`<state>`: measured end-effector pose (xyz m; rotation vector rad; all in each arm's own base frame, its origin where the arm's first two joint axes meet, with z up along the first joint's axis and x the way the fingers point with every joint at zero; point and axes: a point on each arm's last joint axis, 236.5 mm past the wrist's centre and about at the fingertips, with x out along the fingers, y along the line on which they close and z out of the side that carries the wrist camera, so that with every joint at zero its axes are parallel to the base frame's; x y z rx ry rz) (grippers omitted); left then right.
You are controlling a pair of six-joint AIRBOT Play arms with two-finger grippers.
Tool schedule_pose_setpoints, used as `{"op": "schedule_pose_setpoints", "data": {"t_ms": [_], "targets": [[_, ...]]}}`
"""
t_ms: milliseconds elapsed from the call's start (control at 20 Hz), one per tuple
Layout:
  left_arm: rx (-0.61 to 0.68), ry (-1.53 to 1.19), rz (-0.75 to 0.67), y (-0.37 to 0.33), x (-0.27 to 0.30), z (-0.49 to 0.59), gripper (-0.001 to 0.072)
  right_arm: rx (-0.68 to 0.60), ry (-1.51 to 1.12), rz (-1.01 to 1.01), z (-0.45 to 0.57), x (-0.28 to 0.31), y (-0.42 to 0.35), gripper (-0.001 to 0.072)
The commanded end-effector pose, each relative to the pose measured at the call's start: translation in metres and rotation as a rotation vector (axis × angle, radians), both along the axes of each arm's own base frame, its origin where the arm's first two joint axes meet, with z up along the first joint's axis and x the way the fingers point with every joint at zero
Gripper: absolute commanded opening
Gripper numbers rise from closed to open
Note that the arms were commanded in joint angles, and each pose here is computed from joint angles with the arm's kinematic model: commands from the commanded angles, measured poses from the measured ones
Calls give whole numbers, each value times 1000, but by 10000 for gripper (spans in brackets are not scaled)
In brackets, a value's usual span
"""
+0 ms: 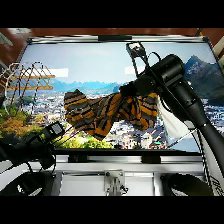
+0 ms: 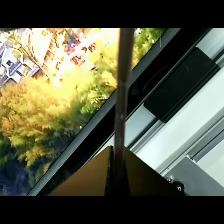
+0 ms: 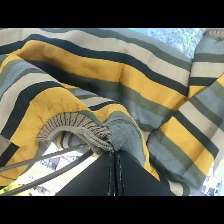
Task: Fold the shirts.
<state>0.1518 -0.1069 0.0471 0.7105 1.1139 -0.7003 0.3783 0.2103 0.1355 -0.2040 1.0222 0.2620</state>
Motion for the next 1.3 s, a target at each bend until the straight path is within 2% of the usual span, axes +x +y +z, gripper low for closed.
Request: {"op": "schedule_pose_setpoints", "data": {"t_ms": [0,150,300,1050,1250], "targets": [[5,11,15,6,-7,2,32,0,-1,-1,0,0,0,53],[5,-4,20,8,-5,4,32,1,1,-1,0,0,0,52],[-15,0,85,8,-4,4,32,-7,13,-4,-1,-3,-2,52],[-28,-17,63,-4,8,1,33,16,-7,-2,3,0,2,52],[-1,6,12,-4,4,-8,33,11,-13,-3,4,1,1,52]]}}
